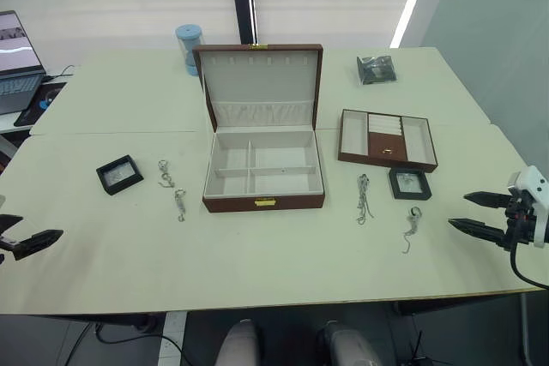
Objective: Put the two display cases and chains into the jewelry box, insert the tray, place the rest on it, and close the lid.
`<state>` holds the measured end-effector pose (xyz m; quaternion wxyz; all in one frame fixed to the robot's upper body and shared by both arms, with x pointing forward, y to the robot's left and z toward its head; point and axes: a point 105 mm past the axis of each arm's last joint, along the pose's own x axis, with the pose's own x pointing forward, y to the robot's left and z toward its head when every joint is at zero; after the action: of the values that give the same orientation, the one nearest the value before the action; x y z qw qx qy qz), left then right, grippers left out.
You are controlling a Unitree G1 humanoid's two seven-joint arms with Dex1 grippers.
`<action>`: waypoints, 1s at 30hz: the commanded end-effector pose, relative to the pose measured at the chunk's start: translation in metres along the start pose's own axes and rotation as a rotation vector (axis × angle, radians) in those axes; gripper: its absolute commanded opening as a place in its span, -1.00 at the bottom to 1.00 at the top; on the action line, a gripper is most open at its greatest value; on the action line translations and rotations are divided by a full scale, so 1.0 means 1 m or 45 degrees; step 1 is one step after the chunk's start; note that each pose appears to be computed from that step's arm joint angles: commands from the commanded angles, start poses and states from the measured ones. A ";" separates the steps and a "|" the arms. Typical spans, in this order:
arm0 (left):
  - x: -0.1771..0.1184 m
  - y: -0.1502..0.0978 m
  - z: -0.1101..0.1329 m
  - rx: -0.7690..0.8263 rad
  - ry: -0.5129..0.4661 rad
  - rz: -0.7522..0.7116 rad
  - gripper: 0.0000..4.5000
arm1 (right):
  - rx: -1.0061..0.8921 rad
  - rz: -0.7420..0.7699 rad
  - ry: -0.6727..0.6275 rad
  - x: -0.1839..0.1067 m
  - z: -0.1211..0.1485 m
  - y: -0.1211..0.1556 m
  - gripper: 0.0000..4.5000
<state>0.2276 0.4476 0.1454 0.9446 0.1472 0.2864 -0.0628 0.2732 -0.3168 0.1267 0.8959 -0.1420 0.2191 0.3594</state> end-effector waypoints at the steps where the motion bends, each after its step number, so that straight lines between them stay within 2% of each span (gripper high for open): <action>1: -0.005 0.007 0.012 0.031 -0.054 0.041 0.99 | -0.054 -0.009 -0.021 -0.003 0.009 -0.002 0.98; 8: 0.000 0.007 0.018 0.056 -0.076 0.035 0.99 | -0.054 -0.010 -0.052 -0.003 0.011 -0.001 0.98; 14: 0.014 -0.003 0.037 0.055 -0.210 -0.006 0.99 | -0.026 0.090 -0.254 0.015 0.041 0.021 0.98; 19: 0.035 -0.021 0.052 0.018 -0.304 -0.119 0.99 | -0.045 0.244 -0.475 0.044 0.085 0.061 0.98; 23: 0.051 -0.031 0.061 0.088 -0.274 -0.197 0.99 | -0.123 0.426 -0.611 0.063 0.121 0.108 0.98; 27: 0.065 -0.037 0.071 0.159 -0.242 -0.254 0.99 | -0.220 0.563 -0.657 0.075 0.136 0.147 0.98; 30: 0.076 -0.041 0.078 0.189 -0.233 -0.290 0.99 | -0.257 0.628 -0.671 0.083 0.137 0.165 0.98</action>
<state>0.3190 0.3832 0.1508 0.9446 0.1606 0.2099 -0.1948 0.2566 -0.1054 0.1819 0.8006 -0.0582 -0.0075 0.5963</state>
